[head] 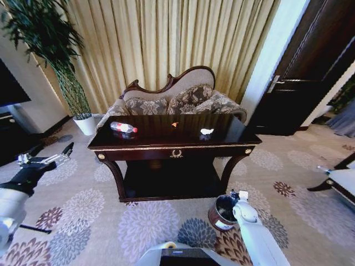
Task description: Move to the front of the table and place the trash on the table into the trash bin.
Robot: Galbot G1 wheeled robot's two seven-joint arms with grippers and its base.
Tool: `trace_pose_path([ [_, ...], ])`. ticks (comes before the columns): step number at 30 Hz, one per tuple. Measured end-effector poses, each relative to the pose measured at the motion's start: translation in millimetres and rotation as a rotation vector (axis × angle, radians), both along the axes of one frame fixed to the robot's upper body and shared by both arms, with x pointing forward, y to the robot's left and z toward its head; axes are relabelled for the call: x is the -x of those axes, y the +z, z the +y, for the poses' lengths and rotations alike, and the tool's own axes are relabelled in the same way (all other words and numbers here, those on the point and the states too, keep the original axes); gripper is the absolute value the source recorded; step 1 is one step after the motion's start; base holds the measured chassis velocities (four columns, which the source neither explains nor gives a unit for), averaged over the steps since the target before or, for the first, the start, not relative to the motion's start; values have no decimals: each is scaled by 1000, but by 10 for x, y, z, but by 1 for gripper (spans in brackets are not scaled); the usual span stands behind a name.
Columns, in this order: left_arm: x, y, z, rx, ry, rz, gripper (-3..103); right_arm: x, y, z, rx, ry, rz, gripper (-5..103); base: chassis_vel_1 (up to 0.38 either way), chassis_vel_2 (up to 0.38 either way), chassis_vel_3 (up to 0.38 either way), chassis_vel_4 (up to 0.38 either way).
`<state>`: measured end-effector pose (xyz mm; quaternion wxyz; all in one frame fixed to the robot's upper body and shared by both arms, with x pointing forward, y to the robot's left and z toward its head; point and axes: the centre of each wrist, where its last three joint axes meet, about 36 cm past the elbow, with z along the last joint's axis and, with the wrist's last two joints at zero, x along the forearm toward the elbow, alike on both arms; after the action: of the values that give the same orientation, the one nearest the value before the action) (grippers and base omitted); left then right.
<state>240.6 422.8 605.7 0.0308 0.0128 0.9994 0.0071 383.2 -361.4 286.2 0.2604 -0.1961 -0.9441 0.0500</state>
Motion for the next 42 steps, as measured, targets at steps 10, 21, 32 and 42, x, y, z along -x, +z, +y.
trace_pose_path([
  [10,-12,-31,-38,14,-7,-1,100,224,1459,572,-171,221,-447,99,0,0,0,0],
  [21,-35,-38,-15,7,-7,1,100,565,2324,932,-106,416,-516,100,0,0,0,0],
  [32,-84,-54,-15,2,-16,4,100,637,2333,988,-91,459,-503,100,-14,14,13,-10],
  [42,-82,-47,-14,-1,-15,6,100,647,2347,1027,-96,459,-500,100,-176,180,189,-168],
])
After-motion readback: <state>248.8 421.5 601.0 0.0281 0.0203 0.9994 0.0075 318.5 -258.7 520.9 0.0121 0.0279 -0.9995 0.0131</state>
